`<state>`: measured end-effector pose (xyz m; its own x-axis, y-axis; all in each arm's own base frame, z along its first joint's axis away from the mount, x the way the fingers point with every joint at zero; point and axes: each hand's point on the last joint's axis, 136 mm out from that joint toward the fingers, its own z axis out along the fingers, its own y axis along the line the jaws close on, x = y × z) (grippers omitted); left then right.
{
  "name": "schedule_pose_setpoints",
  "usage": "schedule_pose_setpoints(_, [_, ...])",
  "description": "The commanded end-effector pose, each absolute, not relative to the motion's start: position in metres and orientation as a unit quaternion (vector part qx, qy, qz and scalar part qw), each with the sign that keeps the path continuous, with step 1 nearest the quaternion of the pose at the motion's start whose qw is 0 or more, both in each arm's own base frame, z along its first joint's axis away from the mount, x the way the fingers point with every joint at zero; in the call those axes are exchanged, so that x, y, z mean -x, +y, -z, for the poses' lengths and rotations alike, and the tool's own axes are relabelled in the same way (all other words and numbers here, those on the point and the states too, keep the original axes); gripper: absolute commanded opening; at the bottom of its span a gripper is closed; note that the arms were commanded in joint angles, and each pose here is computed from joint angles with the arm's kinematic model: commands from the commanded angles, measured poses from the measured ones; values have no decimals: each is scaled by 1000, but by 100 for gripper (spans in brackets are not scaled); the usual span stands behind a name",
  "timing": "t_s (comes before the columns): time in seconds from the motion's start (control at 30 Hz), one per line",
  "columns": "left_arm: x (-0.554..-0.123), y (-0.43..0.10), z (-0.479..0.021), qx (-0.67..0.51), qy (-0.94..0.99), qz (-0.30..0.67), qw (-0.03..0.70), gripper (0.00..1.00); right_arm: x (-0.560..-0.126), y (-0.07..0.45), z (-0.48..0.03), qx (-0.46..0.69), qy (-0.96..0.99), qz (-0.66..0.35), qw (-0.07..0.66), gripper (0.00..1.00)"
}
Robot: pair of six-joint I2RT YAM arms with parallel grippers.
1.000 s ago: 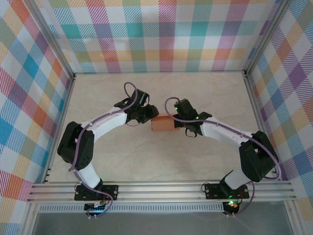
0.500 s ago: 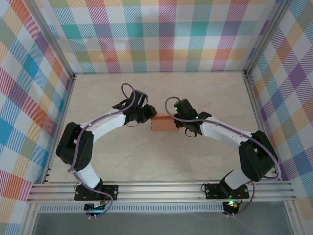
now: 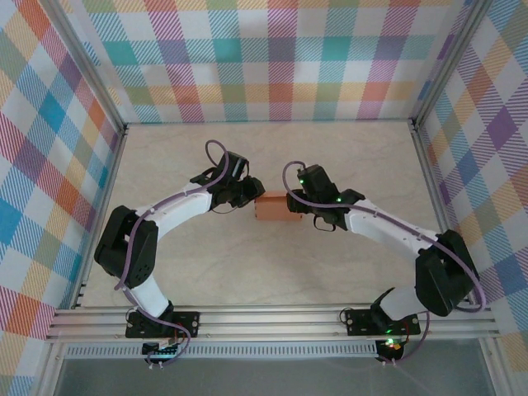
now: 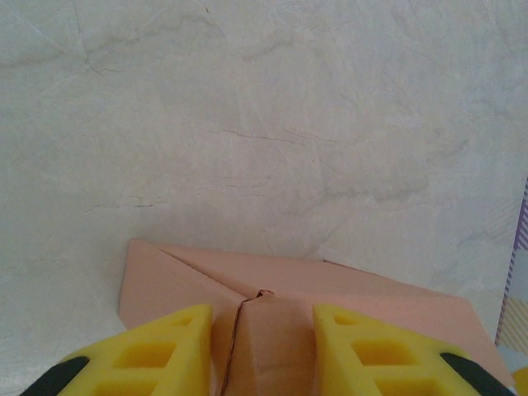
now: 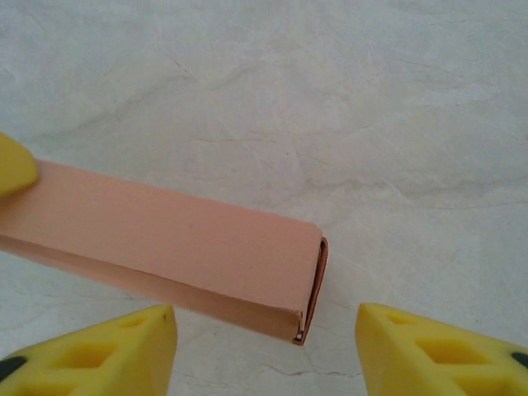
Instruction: Fold the paper box
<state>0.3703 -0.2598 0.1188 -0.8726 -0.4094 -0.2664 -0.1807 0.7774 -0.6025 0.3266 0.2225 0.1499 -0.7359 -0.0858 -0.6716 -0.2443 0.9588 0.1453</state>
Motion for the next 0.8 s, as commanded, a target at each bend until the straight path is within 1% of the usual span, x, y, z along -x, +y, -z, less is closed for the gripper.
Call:
schedule_pose_setpoints(0.0, [-352,-246,-82,162,945,242,147,33,-325,225,-166,78,913,-139,376,68])
schedule_pose_setpoints(0.03, [-352,-247,-81,161,945,243,147,33,-325,226,-169,72,911,-148,379,72])
schedule_pose_setpoints(0.1, [-351,-247,-79,161,945,244,145,33,-326,229,-173,54,912,-174,367,78])
schedule_pose_setpoints(0.23, [-351,-248,-80,160,944,248,145,33,-333,232,-169,-18,920,-252,299,82])
schedule_pose_setpoints(0.3, [-351,-248,-79,159,944,248,146,33,-337,232,-165,-46,922,-277,268,82])
schedule_pose_setpoints(0.5, [-349,-250,-73,158,944,252,140,32,-347,225,-144,-96,921,-307,222,75])
schedule_pose_setpoints(0.57, [-350,-251,-71,158,944,253,139,32,-348,226,-137,-102,920,-317,208,69])
schedule_pose_setpoints(0.77, [-348,-250,-64,159,946,250,133,32,-347,222,-113,-115,924,-314,186,60])
